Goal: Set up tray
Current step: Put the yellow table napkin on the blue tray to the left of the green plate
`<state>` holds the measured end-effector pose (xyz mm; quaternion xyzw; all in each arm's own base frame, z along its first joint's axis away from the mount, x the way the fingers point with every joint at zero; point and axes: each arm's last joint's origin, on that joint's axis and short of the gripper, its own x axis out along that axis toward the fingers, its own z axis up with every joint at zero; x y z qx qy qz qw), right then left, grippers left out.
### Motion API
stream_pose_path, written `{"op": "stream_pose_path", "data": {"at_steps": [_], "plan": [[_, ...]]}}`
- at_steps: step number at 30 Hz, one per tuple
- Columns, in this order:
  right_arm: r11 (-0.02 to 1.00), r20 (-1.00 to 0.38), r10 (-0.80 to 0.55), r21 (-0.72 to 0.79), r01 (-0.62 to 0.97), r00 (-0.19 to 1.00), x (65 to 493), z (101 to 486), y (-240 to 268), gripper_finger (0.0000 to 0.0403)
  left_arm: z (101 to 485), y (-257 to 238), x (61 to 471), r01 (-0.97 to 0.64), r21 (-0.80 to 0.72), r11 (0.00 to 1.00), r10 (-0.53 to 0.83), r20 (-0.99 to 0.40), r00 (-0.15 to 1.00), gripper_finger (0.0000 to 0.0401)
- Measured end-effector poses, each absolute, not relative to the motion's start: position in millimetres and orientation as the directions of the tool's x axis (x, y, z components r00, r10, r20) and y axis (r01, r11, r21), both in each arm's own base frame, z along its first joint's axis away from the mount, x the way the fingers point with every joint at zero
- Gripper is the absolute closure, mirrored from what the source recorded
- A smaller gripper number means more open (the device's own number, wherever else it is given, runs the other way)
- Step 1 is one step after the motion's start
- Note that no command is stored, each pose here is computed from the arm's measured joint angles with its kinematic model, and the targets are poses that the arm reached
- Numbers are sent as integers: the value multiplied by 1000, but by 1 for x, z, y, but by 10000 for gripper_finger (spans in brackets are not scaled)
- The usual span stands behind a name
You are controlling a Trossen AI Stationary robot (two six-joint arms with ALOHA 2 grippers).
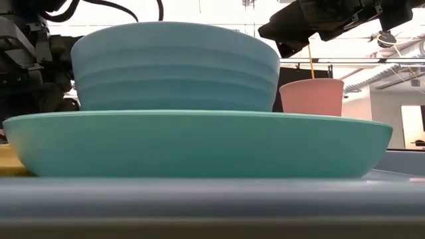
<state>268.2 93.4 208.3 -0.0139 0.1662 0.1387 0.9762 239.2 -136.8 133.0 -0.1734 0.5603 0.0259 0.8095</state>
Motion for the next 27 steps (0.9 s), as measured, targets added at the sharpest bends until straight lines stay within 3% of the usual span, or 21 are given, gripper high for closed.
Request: {"op": "stream_pose_path", "data": {"at_steps": [7, 15, 27], "plan": [[961, -328, 266, 19, -275, 906, 268, 208, 93, 300, 132, -137, 237, -266, -241, 933, -133, -921, 367, 400], [961, -328, 266, 19, -275, 906, 268, 208, 93, 300, 135, -141, 245, -144, -253, 957, -163, -875, 456, 400], [961, -329, 266, 19, -275, 906, 268, 208, 93, 300, 134, -137, 244, -298, -280, 913, -133, -892, 432, 399]]}}
